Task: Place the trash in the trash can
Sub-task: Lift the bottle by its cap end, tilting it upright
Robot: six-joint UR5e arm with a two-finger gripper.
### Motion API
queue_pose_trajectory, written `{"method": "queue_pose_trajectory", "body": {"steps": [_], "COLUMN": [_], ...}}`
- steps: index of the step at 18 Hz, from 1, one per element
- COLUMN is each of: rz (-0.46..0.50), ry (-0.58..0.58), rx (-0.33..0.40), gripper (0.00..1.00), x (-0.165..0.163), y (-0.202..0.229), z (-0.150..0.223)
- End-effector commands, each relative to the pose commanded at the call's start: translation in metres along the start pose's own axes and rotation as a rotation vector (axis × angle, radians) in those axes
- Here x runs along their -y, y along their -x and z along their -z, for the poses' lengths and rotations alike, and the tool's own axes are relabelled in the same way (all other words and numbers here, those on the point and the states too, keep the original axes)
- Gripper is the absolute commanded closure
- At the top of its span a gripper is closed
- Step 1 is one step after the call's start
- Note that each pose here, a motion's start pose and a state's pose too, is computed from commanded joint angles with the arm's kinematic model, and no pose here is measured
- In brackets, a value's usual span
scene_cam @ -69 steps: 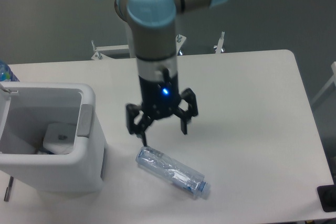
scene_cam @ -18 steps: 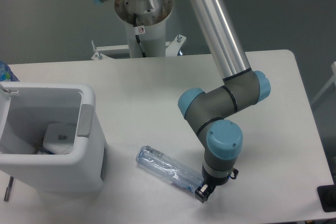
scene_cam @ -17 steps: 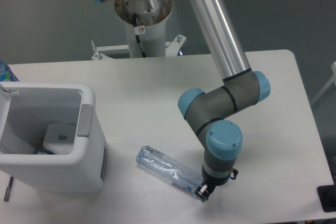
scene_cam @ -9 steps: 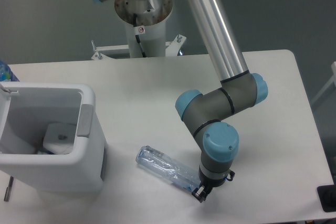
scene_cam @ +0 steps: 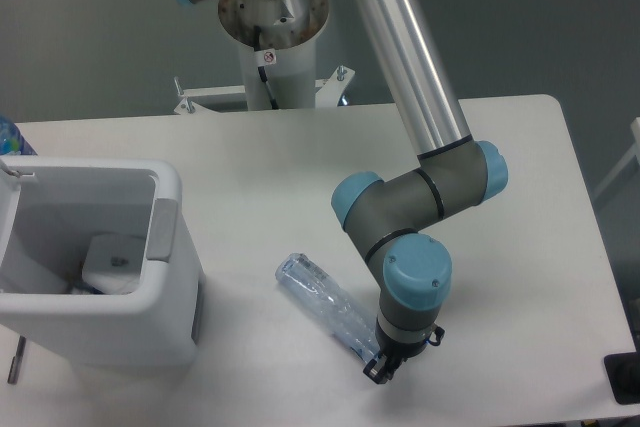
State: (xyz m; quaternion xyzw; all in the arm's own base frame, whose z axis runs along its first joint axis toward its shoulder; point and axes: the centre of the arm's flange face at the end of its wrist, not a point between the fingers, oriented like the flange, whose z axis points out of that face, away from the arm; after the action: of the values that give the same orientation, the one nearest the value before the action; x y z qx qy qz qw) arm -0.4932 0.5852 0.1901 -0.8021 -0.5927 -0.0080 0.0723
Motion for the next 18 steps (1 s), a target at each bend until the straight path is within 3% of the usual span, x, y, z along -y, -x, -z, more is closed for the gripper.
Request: {"method": "queue_pose_trajectory", "body": {"steps": [7,18], "rz": [-0.006,-0.012], "ry": [-0.003,-0.075], "rx": [0.003,-0.029], "gripper": [0.72,0.76], "x": [-0.005,-0.003], "y": [-0.003,-0.007], "z": [0.005,0.065]}}
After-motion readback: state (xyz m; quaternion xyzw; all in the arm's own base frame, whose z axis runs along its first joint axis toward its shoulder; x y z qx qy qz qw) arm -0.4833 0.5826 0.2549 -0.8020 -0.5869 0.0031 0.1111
